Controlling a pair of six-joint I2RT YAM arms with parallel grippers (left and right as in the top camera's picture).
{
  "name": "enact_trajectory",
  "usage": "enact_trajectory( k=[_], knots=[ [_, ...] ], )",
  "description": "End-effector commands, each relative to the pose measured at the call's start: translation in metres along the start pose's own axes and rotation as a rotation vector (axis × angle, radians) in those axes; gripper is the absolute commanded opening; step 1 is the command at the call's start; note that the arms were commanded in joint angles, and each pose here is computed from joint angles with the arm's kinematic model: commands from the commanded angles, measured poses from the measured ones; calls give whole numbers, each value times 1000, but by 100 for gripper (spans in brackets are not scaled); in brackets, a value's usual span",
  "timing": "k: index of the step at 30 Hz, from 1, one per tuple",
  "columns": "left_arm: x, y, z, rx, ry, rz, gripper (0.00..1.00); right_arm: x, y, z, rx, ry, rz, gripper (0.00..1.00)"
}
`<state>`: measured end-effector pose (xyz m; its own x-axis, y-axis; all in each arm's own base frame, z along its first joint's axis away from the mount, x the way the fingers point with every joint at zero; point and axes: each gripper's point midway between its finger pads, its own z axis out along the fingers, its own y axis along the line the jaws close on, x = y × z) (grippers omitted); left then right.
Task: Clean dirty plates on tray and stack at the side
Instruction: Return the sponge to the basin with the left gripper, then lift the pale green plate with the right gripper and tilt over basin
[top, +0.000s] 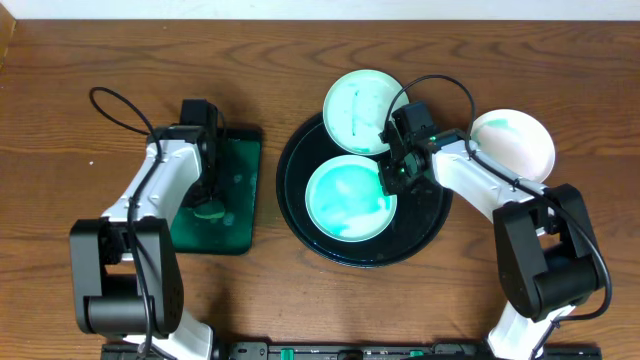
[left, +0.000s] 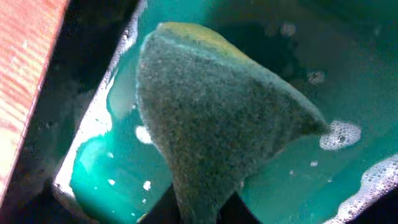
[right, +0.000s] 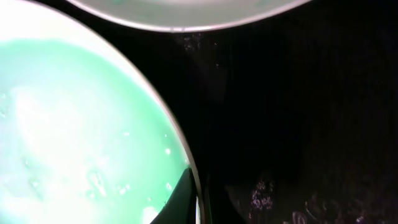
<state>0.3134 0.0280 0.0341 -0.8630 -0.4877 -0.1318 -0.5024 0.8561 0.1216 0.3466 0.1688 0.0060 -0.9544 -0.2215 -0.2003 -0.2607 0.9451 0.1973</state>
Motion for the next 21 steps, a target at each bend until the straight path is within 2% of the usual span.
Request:
enact_trajectory(
  k=[1, 4, 6, 10, 14, 21],
  knots=[
    [-1, 2, -12, 26, -18, 6, 33, -8, -8, -26, 100, -51, -86, 1],
    [-1, -1, -29, 87, -35, -8, 48, -28, 5, -60, 142, -171, -161, 1],
    [-2, -3, -44, 144, -56, -22, 54, -44, 17, -84, 172, -271, -208, 1],
    [-3, -5, -81, 282, -111, -56, 55, -76, 47, -122, 213, -460, -278, 1],
    [1, 0, -129, 429, -195, -83, 55, -107, 90, -141, 142, -635, -321, 1],
    [22, 20, -202, 556, -400, -88, 65, -142, 186, -134, -57, -885, -405, 1]
  ],
)
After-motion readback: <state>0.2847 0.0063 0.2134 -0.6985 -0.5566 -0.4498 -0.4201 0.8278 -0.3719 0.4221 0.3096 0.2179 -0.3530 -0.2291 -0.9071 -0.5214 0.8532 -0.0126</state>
